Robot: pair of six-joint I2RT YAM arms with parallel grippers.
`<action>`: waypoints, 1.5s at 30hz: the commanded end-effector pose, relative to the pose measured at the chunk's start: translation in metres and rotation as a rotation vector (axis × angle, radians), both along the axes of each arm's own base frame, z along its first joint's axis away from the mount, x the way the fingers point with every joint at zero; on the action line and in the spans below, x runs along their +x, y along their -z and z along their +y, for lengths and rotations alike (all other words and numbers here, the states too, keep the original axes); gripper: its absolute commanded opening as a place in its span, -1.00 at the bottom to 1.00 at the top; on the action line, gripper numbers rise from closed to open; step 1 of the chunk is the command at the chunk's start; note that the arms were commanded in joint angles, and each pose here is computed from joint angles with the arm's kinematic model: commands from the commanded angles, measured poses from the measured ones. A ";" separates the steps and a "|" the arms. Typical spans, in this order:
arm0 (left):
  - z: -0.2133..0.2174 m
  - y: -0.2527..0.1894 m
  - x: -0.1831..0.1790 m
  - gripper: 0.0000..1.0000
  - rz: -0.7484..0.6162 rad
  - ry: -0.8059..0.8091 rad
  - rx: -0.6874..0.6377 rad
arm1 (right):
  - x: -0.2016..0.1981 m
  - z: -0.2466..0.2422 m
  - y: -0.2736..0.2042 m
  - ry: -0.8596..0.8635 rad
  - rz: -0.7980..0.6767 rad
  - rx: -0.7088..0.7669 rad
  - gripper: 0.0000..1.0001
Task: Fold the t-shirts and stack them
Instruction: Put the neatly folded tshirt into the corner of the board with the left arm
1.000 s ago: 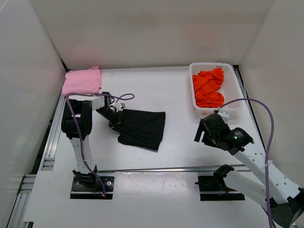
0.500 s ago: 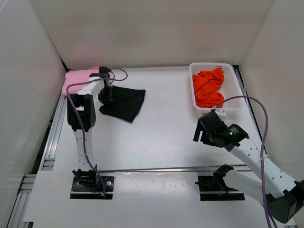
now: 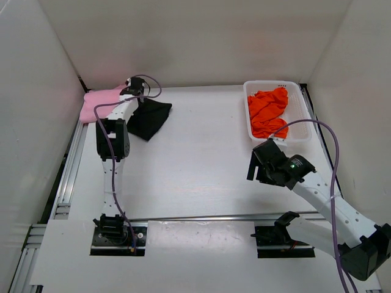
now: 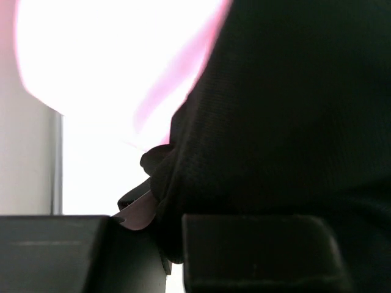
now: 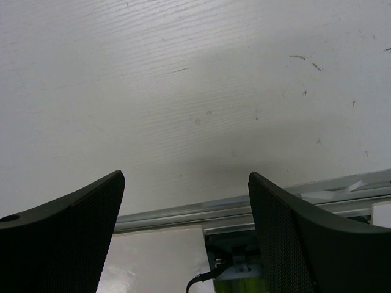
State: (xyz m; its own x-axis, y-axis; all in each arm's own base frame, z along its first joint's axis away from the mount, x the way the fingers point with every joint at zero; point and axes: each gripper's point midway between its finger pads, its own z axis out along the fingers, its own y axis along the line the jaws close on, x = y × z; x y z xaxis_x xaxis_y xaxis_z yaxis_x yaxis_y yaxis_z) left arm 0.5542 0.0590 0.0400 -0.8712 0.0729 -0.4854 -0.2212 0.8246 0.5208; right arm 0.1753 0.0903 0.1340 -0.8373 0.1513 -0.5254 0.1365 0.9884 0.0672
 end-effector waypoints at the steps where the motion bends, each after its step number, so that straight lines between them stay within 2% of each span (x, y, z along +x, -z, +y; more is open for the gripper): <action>1: 0.014 -0.054 0.029 -0.79 -0.194 -0.074 0.096 | 0.011 0.002 -0.013 -0.012 -0.044 -0.012 0.72; 11: 0.023 -0.094 0.042 -0.79 -0.318 -0.116 0.116 | 0.013 0.003 -0.015 -0.020 -0.043 -0.017 0.72; 18: 0.076 -0.117 0.040 -0.79 -0.375 -0.209 0.125 | 0.010 0.001 -0.011 -0.028 -0.029 -0.033 0.72; 29: 0.131 -0.169 0.030 -0.79 -0.492 -0.277 0.094 | 0.010 0.001 -0.011 -0.028 -0.028 -0.033 0.72; 35: 0.153 -0.167 0.019 -0.79 -0.479 -0.286 0.063 | 0.010 0.001 -0.007 -0.028 -0.014 -0.043 0.72; 41: 0.150 -0.188 0.014 -0.79 -0.516 -0.235 -0.005 | 0.013 0.005 -0.008 -0.041 0.000 -0.048 0.72; 45: 0.162 -0.167 0.011 -0.79 -0.476 -0.262 0.003 | 0.018 0.008 -0.008 -0.056 0.007 -0.062 0.72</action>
State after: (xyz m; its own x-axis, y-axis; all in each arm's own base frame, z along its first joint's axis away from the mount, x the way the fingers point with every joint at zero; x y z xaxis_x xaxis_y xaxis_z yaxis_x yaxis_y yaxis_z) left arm 0.5706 0.2159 0.1647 -0.6146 -0.1194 -0.7797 -0.6007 0.7116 0.3645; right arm 0.1800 0.0922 0.1238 -0.8740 0.0828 -0.4789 0.0989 0.9951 -0.0084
